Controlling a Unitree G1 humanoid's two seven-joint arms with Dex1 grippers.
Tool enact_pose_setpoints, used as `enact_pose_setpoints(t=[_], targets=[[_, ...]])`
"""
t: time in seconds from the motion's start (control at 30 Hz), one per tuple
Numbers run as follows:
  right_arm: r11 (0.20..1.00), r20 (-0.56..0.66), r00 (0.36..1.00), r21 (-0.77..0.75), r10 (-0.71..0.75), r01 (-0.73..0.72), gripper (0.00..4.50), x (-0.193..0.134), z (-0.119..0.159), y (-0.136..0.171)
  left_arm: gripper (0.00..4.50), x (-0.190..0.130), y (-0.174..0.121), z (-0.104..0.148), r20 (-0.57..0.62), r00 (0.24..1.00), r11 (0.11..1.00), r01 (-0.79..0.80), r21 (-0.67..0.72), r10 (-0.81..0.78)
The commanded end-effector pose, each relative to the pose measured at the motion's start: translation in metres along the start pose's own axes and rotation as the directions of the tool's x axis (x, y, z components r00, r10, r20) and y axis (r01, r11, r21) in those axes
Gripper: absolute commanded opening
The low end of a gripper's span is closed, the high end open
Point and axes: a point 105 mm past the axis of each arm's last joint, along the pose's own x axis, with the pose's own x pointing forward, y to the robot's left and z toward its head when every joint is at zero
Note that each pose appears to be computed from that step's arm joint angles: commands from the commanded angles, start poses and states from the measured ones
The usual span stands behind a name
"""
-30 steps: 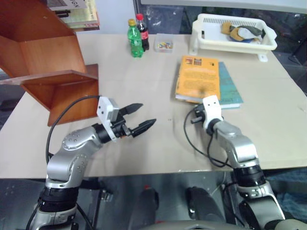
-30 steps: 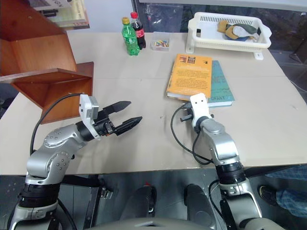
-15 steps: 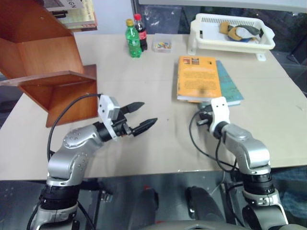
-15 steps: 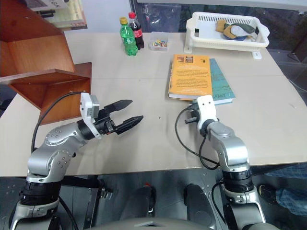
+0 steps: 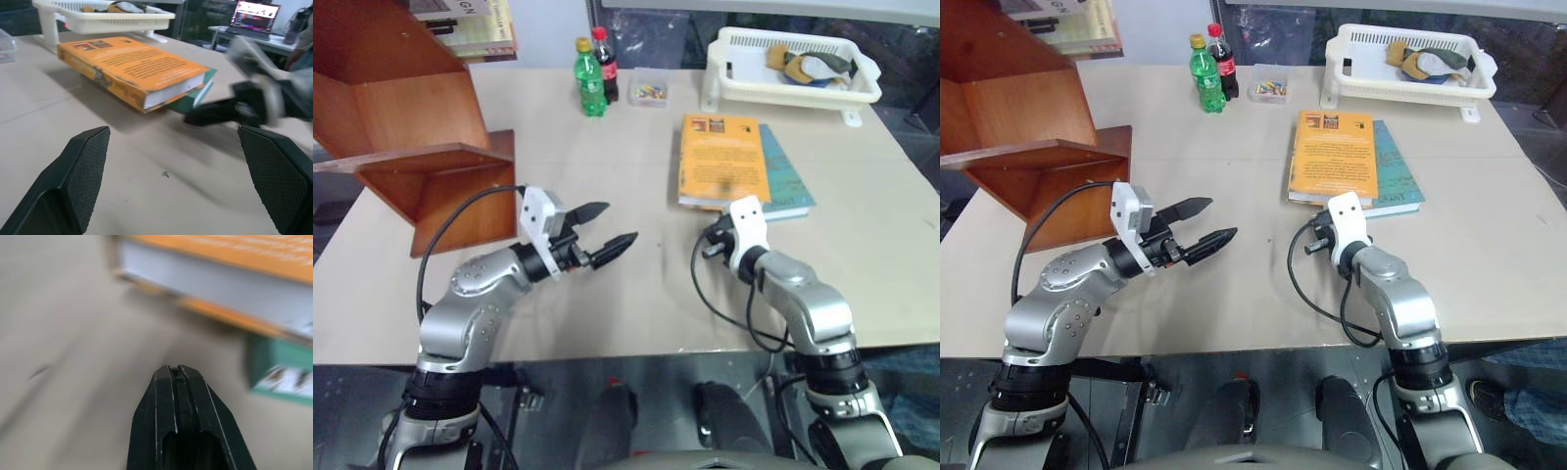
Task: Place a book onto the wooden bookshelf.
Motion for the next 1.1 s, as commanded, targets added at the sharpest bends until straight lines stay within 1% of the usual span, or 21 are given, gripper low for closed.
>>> enact_pose_setpoints(t=[0.03,0.07,0.1,0.13,0.17,0.2,0.27,0.33,0.4,0.5,0.6,0.8,0.87,0.97,1.0,1.03,1.07,1.1], targets=[[0.995,0.103,0.992,-0.075,0.067,-0.059,1.13,-0.03,0.024,0.01,4.5,0.017,0.006,-0.002,-0.057,0.998,0.986,-0.014,-0.167,0.005],[0.993,0.104,0.991,-0.093,0.08,-0.07,1.92,-0.035,0.025,0.012,4.5,0.021,0.006,-0.002,-0.068,0.998,0.977,-0.001,-0.211,-0.013],[0.99,0.107,0.99,-0.119,0.087,-0.074,1.92,-0.044,0.027,0.013,4.5,0.028,0.01,-0.004,-0.081,0.997,0.956,-0.005,-0.293,-0.019],[0.986,0.112,0.989,-0.148,0.094,-0.077,2.52,-0.052,0.029,0.014,4.5,0.036,0.014,-0.005,-0.092,0.995,0.929,-0.011,-0.371,-0.025],[0.983,0.126,0.986,-0.165,0.105,-0.083,3.0,-0.06,0.034,0.017,4.5,0.046,0.017,-0.006,-0.101,0.994,0.888,-0.008,-0.459,-0.043],[0.981,0.142,0.983,-0.173,0.113,-0.088,3.28,-0.068,0.039,0.019,4.5,0.056,0.019,-0.006,-0.105,0.992,0.849,0.001,-0.529,-0.067],[0.975,0.18,0.975,-0.202,0.134,-0.097,3.93,-0.081,0.05,0.025,4.5,0.075,0.024,-0.003,-0.097,0.99,0.741,0.014,-0.671,-0.107],[0.97,0.215,0.966,-0.225,0.146,-0.096,3.93,-0.091,0.061,0.029,4.5,0.092,0.032,-0.002,-0.101,0.99,0.639,-0.012,-0.769,-0.102],[0.956,0.25,0.958,-0.286,0.141,-0.066,3.93,-0.103,0.073,0.032,4.5,0.11,0.036,0.002,-0.085,0.991,0.525,-0.021,-0.851,-0.099],[0.946,0.273,0.951,-0.319,0.148,-0.056,3.93,-0.112,0.079,0.035,4.5,0.127,0.038,0.002,-0.088,0.993,0.436,-0.047,-0.899,-0.075],[0.937,0.275,0.955,-0.35,0.11,-0.007,3.93,-0.119,0.079,0.028,4.5,0.144,0.034,-0.002,-0.104,0.994,0.408,-0.079,-0.91,-0.04],[0.942,0.283,0.958,-0.329,0.036,0.061,3.93,-0.129,0.075,0.02,4.5,0.158,0.026,-0.004,-0.096,0.995,0.402,-0.078,-0.912,-0.026],[0.943,0.28,0.96,-0.324,0.016,0.078,3.93,-0.131,0.073,0.019,4.5,0.162,0.023,-0.003,-0.08,0.997,0.384,-0.067,-0.921,-0.019],[0.944,0.281,0.96,-0.311,-0.017,0.107,4.01,-0.134,0.072,0.017,3.63,0.168,0.016,-0.002,-0.066,0.997,0.376,-0.049,-0.925,-0.033],[0.945,0.279,0.96,-0.307,-0.027,0.116,4.01,-0.135,0.071,0.017,3.19,0.169,0.013,-0.001,-0.059,0.997,0.367,-0.041,-0.929,-0.039],[0.944,0.277,0.96,-0.306,-0.034,0.122,4.01,-0.136,0.071,0.017,2.55,0.17,0.012,0.0,-0.055,0.998,0.36,-0.035,-0.932,-0.044],[0.944,0.275,0.961,-0.304,-0.039,0.125,4.01,-0.137,0.071,0.017,2.39,0.171,0.011,0.0,-0.052,0.997,0.349,-0.033,-0.937,-0.047],[0.944,0.272,0.961,-0.302,-0.045,0.13,4.01,-0.137,0.071,0.016,2.0,0.171,0.009,-0.001,-0.052,0.997,0.334,-0.032,-0.942,-0.053]])
